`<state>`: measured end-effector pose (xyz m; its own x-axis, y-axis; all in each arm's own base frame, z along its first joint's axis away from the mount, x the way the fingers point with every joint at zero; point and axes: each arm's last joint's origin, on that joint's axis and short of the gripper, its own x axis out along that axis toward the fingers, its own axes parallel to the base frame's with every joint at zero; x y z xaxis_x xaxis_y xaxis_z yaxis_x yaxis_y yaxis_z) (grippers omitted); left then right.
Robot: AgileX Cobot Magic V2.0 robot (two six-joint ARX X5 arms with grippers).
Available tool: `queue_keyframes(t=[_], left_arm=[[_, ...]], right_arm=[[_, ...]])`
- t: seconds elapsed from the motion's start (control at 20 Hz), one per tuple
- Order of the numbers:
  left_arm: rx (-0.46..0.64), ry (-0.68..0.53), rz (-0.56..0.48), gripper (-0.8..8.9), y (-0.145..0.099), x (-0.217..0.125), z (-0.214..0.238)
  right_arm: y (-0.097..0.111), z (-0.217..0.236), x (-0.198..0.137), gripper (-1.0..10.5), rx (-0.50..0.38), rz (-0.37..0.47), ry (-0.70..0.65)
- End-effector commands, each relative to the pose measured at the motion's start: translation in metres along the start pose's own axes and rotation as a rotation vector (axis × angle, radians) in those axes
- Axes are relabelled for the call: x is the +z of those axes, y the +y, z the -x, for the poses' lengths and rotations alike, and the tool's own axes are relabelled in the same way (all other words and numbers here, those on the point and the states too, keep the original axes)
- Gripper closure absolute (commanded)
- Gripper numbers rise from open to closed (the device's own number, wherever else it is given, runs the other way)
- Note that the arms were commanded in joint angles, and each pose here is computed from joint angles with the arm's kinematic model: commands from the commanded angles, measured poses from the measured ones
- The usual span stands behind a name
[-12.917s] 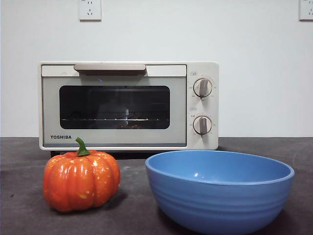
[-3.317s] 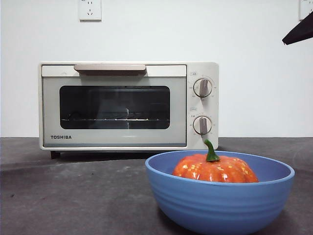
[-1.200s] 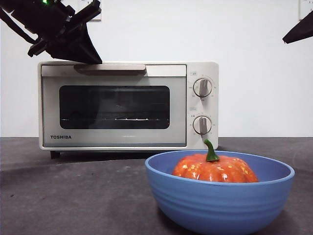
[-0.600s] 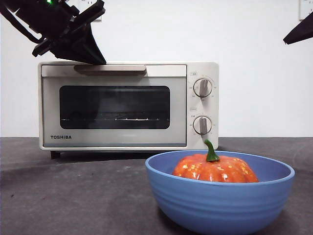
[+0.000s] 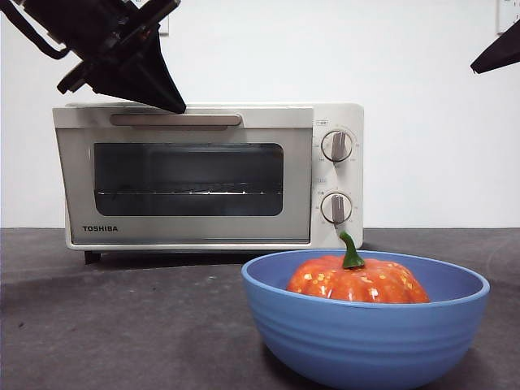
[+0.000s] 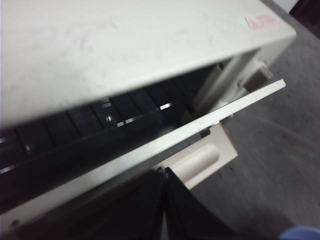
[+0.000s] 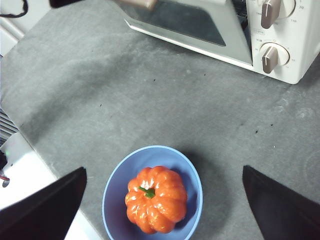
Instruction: Place pumpkin in the steamer
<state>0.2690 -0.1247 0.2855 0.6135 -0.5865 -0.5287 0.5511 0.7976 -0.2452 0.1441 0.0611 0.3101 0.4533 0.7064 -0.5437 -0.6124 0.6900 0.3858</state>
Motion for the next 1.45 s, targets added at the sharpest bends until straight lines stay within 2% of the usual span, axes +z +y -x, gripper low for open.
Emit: queue_keyframes(t=[0.05, 0.45, 1.45], left_arm=[[0.046, 0.173, 0.041, 7.98, 0.007, -0.023, -0.015], [0.046, 0.305, 0.068, 7.98, 0.002, -0.036, -0.014], [0.058, 0.549, 0.146, 7.98, -0.006, -0.059, -0.006]], right_arm=[[0.001, 0.000, 0.002, 4.6, 0.005, 0.018, -0.006], [0.001, 0.000, 0.002, 4.6, 0.005, 0.018, -0.007], [0.001, 0.000, 0.001, 4.6, 0.005, 0.009, 0.004]])
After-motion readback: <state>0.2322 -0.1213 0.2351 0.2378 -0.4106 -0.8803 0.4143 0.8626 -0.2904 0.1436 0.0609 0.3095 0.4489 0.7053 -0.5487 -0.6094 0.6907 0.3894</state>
